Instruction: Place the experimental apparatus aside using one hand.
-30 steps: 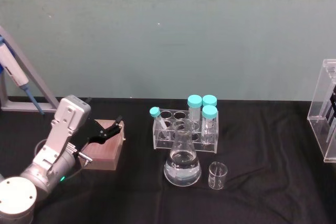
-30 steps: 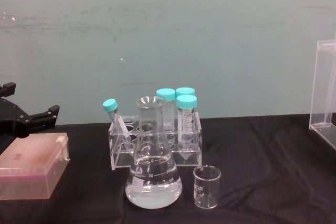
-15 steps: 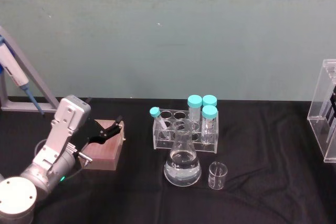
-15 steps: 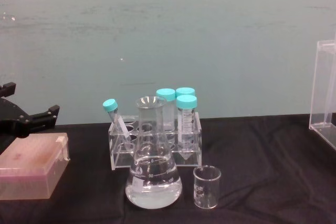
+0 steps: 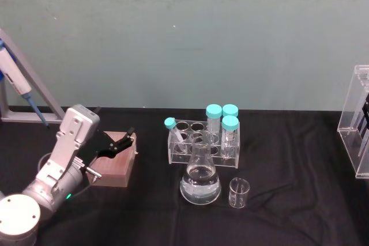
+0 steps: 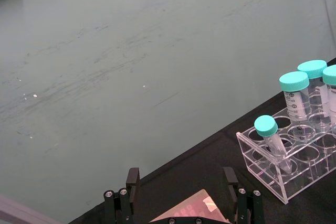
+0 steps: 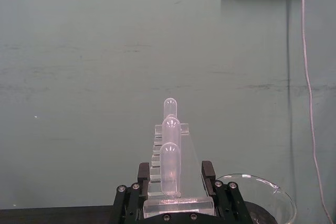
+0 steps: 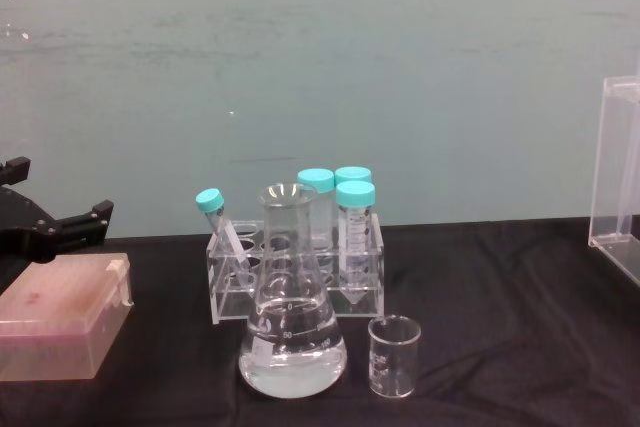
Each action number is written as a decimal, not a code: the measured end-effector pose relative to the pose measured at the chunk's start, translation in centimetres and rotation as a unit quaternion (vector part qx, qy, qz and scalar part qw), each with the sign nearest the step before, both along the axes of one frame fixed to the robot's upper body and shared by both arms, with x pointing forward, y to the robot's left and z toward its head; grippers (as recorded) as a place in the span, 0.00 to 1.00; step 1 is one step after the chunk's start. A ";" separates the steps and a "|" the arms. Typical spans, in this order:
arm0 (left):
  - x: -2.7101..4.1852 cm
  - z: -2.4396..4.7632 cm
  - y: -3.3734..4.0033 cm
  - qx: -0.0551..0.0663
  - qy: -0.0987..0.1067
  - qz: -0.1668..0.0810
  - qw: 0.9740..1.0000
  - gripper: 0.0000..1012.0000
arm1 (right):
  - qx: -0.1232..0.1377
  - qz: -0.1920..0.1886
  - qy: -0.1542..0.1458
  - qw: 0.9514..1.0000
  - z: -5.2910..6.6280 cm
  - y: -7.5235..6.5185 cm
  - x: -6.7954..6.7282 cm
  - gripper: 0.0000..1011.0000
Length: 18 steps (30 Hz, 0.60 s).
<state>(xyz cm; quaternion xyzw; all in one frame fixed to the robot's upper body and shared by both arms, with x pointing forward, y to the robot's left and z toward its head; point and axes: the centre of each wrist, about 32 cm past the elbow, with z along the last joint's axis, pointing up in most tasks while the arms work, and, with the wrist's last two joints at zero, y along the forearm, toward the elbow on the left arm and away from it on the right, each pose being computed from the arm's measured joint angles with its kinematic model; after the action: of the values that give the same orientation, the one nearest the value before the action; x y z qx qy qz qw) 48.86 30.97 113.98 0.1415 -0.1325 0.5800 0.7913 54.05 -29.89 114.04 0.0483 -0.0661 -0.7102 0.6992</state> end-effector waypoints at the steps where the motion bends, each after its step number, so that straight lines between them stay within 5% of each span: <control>1: 0.00 0.00 0.00 0.000 0.000 0.000 1.000 0.99 | 0.000 0.000 0.000 1.000 0.0 0.0 0.0 0.61; 5: 0.00 0.00 0.00 0.000 0.000 0.000 1.000 0.99 | 0.000 0.000 0.000 1.000 0.0 0.0 0.0 0.65; 18: 0.00 0.00 0.00 0.000 0.000 0.000 1.000 0.99 | 0.000 0.000 0.000 1.000 0.0 0.0 0.0 0.99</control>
<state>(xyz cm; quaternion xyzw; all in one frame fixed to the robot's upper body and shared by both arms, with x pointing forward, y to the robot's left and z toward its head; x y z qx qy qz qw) 48.86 30.97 113.98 0.1415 -0.1324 0.5799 0.7913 54.05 -29.89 114.04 0.0482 -0.0660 -0.7102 0.6992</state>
